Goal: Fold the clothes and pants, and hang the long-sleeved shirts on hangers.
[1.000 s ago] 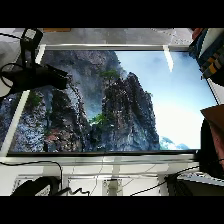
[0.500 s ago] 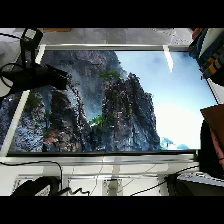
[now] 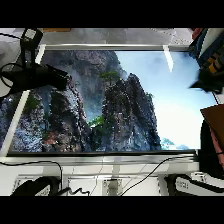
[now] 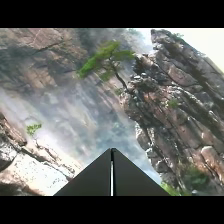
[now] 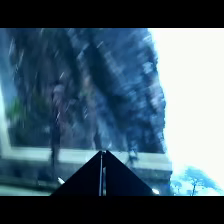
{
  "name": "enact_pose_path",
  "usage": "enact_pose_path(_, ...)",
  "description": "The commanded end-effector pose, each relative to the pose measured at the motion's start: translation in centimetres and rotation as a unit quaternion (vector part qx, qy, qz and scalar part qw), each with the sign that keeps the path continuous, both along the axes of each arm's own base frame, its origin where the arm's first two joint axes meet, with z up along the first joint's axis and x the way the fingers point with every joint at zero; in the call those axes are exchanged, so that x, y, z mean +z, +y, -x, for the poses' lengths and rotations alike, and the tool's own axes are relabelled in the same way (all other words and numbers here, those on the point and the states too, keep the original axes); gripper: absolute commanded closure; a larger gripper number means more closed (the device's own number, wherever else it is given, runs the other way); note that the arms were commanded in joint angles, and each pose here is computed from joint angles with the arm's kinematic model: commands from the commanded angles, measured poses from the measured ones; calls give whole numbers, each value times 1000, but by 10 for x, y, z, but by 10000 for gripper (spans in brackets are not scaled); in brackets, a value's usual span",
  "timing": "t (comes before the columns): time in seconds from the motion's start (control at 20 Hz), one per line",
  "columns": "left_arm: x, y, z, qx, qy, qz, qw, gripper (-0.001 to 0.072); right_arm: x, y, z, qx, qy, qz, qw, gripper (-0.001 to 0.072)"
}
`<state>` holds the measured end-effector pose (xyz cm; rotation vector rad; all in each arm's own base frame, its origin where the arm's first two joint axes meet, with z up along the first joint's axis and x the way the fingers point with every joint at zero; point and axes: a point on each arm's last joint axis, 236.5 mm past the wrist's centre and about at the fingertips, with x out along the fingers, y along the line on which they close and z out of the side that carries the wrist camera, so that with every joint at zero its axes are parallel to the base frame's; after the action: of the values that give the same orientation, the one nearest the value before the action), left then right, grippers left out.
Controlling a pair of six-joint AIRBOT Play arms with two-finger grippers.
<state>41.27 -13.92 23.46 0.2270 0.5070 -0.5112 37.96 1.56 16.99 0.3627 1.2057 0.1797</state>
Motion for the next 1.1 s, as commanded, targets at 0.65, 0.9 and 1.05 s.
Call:
enact_pose_path(0.65,1,0,0,0,-1,0,1000,695,-2,127,21,110,-37,141,983,697)
enact_pose_path(0.9,1,0,0,0,-1,0,1000,695,-2,128,21,111,-36,139,983,698)
enact_pose_path(1.05,1,0,0,0,-1,0,1000,695,-2,128,21,111,-36,139,983,697)
